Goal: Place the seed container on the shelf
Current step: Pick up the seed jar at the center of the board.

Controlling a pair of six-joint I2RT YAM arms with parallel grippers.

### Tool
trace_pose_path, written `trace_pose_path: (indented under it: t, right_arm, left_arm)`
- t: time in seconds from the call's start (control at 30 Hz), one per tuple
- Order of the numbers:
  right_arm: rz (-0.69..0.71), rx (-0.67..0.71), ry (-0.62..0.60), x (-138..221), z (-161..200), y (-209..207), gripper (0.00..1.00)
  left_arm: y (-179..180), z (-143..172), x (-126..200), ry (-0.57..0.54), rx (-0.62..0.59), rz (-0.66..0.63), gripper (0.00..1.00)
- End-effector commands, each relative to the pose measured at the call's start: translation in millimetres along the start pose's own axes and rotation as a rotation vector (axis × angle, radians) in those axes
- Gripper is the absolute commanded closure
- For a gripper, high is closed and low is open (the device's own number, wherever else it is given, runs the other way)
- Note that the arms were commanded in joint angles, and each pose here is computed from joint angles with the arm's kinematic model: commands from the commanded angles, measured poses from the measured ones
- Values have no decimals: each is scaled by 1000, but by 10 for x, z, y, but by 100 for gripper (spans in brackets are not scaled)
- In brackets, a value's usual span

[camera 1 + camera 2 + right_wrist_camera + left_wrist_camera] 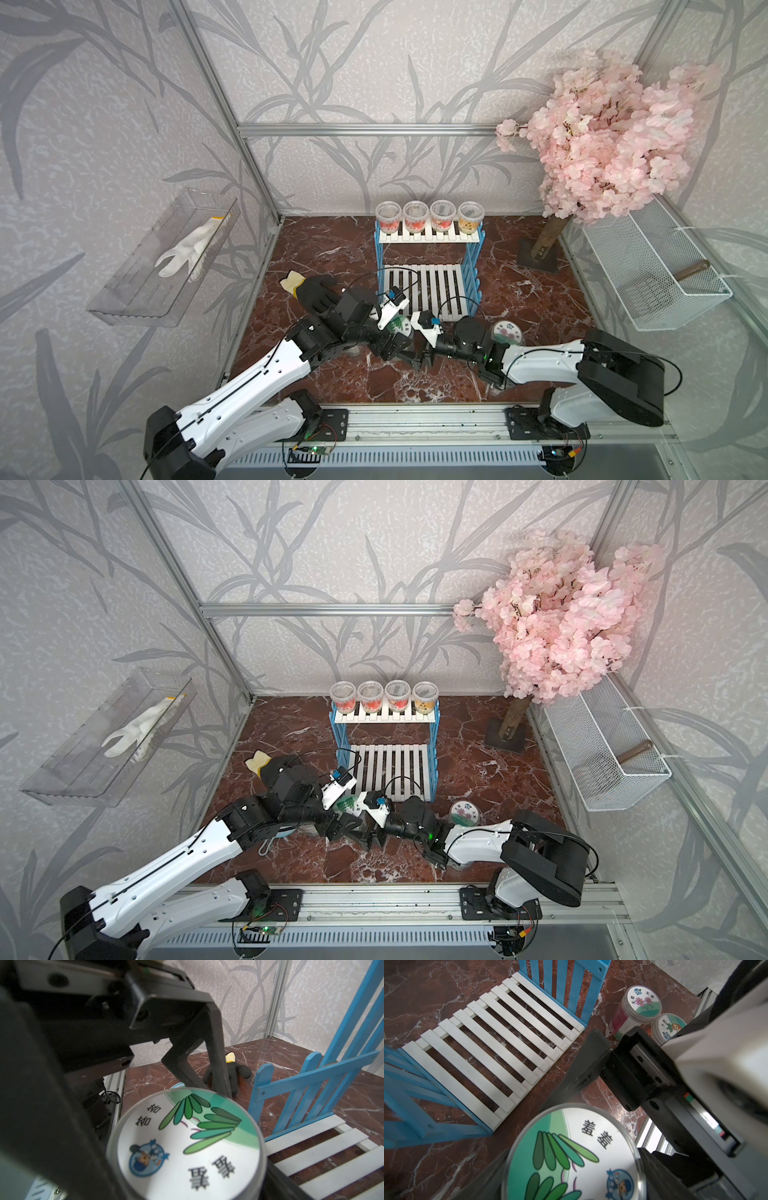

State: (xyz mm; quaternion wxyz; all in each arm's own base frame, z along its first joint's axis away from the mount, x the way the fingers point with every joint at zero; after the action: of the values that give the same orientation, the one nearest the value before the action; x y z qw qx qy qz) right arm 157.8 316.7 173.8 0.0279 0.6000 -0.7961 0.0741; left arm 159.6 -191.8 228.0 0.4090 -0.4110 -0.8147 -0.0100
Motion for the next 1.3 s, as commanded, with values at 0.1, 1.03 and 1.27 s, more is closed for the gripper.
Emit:
trace_pose_path:
  t: [0.1,1.03,1.27]
  right_arm:
    - [-18,-6,-44,-93,-81,-8,5]
    - [310,-54,-9,-121,291,-368,20]
    - [490,-67,21,-168,371,-604,21]
  left_arm:
    - [-105,-34,62,-50,-38,77,27]
    - [372,-95,609,-567,285,-288,0]
    - [611,111,704,-625,418,-454,0]
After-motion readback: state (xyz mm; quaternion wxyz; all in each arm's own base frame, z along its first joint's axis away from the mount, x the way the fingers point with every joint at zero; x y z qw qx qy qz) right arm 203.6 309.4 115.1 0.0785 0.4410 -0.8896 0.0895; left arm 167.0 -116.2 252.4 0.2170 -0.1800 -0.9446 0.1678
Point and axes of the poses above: each gripper's point midway between its finger pads, its own x axis back along the fingers, its own y axis along the line the jaws close on, z = x × y, the point moved 6 cm from there along x, back along the fingers, and after that the axes turned 11 degrees about x, right-handed, at the moved point
